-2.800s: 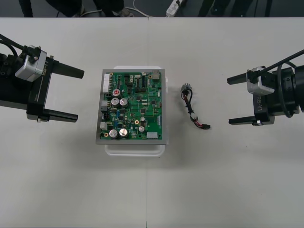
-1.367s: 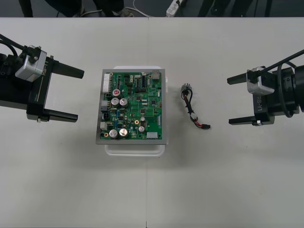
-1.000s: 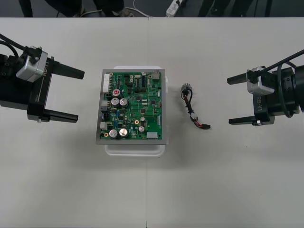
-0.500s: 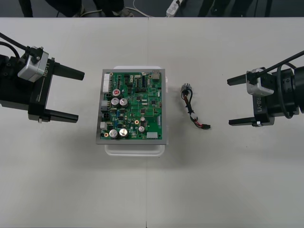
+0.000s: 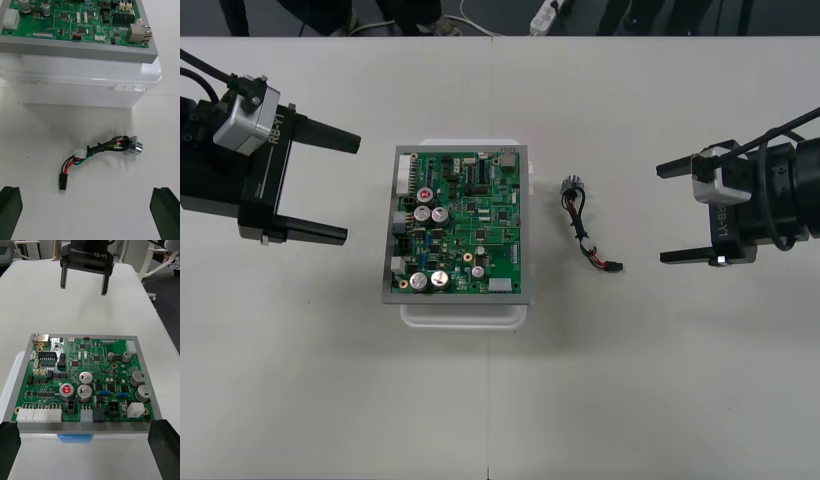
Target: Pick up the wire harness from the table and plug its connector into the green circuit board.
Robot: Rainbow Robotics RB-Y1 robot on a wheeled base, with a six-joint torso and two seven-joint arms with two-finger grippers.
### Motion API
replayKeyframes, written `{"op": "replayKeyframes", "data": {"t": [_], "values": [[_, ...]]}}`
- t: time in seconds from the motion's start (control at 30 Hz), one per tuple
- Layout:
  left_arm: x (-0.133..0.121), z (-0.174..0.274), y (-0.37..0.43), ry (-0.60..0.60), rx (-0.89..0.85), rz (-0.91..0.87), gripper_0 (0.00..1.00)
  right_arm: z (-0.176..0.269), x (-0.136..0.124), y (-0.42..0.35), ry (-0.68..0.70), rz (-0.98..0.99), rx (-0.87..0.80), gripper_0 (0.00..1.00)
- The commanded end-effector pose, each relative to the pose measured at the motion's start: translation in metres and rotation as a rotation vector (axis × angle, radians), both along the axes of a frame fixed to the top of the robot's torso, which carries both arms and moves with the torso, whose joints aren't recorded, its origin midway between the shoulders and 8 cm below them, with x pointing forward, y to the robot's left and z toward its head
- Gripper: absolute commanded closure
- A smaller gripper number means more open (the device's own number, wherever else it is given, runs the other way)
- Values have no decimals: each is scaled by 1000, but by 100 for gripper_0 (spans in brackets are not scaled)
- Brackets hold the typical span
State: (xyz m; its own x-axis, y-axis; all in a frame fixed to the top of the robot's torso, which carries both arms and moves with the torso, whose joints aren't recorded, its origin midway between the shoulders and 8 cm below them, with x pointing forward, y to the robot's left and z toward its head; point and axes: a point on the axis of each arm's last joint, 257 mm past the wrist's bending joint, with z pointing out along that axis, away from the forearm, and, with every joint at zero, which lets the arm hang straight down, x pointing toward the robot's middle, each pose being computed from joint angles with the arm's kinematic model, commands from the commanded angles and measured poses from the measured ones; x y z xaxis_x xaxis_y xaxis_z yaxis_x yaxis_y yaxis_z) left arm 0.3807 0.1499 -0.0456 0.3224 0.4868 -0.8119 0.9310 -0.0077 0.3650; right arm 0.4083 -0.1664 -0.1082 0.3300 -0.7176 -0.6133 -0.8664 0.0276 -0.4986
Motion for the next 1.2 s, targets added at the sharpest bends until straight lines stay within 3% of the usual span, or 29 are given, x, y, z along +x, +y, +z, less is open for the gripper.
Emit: {"op": "replayKeyframes", "data": {"t": [0.03, 0.8, 1.2], "values": [[-5, 18, -2, 22, 35, -12, 0, 0, -6, 20, 54, -25, -8, 0], [-5, 31, -32, 1, 119, -81, 0, -41, 5, 15, 22, -81, -222, 0], [1, 28, -47, 82, 124, -104, 0, -63, 12, 12, 13, -113, -312, 0]]}}
